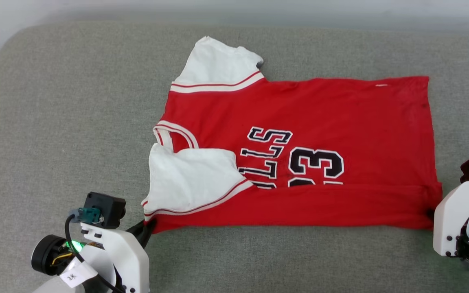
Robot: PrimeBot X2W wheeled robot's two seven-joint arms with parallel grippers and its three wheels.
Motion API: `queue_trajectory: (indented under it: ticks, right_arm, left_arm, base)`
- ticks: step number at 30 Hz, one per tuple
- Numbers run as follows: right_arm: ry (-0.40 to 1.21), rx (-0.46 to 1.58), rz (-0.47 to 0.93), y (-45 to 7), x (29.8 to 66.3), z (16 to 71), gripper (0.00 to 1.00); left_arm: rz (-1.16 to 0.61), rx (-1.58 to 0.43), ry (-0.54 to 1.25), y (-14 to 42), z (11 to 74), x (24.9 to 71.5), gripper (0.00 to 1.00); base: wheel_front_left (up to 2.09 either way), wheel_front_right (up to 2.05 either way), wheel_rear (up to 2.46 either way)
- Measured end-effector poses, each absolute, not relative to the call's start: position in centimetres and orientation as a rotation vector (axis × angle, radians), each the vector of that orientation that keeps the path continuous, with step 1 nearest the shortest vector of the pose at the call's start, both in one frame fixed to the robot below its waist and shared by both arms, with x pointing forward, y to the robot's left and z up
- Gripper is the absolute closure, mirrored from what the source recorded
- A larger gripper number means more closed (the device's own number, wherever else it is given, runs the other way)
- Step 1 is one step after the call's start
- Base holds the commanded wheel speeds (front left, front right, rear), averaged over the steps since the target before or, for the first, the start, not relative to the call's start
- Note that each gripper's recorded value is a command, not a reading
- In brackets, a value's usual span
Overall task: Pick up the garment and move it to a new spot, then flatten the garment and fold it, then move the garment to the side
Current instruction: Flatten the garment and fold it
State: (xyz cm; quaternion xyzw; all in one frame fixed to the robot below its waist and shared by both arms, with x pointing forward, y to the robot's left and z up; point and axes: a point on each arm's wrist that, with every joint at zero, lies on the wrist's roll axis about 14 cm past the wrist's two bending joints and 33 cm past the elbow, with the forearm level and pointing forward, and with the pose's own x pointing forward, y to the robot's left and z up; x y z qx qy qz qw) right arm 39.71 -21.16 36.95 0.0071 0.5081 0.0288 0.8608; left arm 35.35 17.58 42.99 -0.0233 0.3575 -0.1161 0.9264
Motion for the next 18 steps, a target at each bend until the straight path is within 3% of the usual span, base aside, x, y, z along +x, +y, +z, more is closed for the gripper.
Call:
queue_trajectory:
  ticks: [9,18]
  right_arm:
    - [1.051,-0.004,0.025,-23.2,37.5,39.0,1.00]
    - [1.096,-0.025,0.014,-24.9,32.8,40.2,1.00]
  left_arm:
    - [-0.266,-0.030,0.771,17.3,42.7,32.6,1.00]
    - [-0.305,-0.037,0.847,16.4,41.6,28.2,1.00]
  base:
    - [0.00,0.00,0.00]
    - [0.00,0.00,0.00]
